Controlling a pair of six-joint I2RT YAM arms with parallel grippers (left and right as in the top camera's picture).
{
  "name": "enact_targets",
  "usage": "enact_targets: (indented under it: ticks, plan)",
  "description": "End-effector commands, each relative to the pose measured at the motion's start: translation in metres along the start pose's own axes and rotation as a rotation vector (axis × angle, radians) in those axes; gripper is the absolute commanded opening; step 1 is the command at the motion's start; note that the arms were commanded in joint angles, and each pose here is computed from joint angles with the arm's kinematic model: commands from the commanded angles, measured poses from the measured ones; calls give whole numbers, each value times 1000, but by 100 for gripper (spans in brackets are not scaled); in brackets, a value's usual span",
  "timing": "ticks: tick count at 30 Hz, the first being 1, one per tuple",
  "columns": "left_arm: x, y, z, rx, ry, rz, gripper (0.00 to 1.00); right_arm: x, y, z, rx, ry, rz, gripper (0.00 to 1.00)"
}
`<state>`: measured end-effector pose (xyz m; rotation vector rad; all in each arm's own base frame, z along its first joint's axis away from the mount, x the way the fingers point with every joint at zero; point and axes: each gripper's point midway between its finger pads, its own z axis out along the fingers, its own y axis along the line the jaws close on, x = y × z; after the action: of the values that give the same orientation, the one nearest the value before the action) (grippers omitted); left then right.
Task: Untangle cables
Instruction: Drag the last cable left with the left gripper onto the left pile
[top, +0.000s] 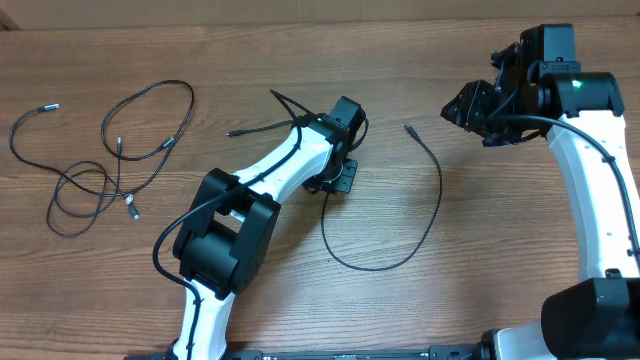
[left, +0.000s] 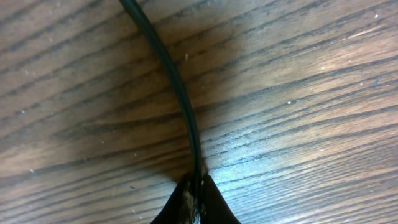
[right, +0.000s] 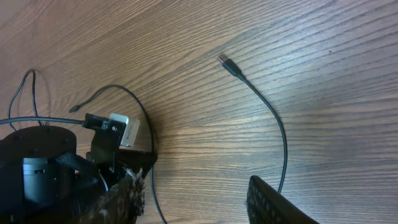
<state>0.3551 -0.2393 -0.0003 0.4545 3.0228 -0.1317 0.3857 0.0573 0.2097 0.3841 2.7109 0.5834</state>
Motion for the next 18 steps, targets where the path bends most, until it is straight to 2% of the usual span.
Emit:
enact_targets:
  ticks: [1, 4, 9, 18]
  plan:
    - [20, -1, 21, 7, 113, -97, 4, -8, 6, -11, -9, -44, -37, 52]
    - [-1, -3, -9, 35, 61, -125, 4, -8, 6, -11, -8, -43, -37, 52]
    - [-41, 4, -105, 85, -98, -155, 4, -8, 6, -11, -9, -42, -36, 52]
    - [-60, 36, -260, 138, -441, -175, 4, -9, 7, -11, -10, -46, -41, 53]
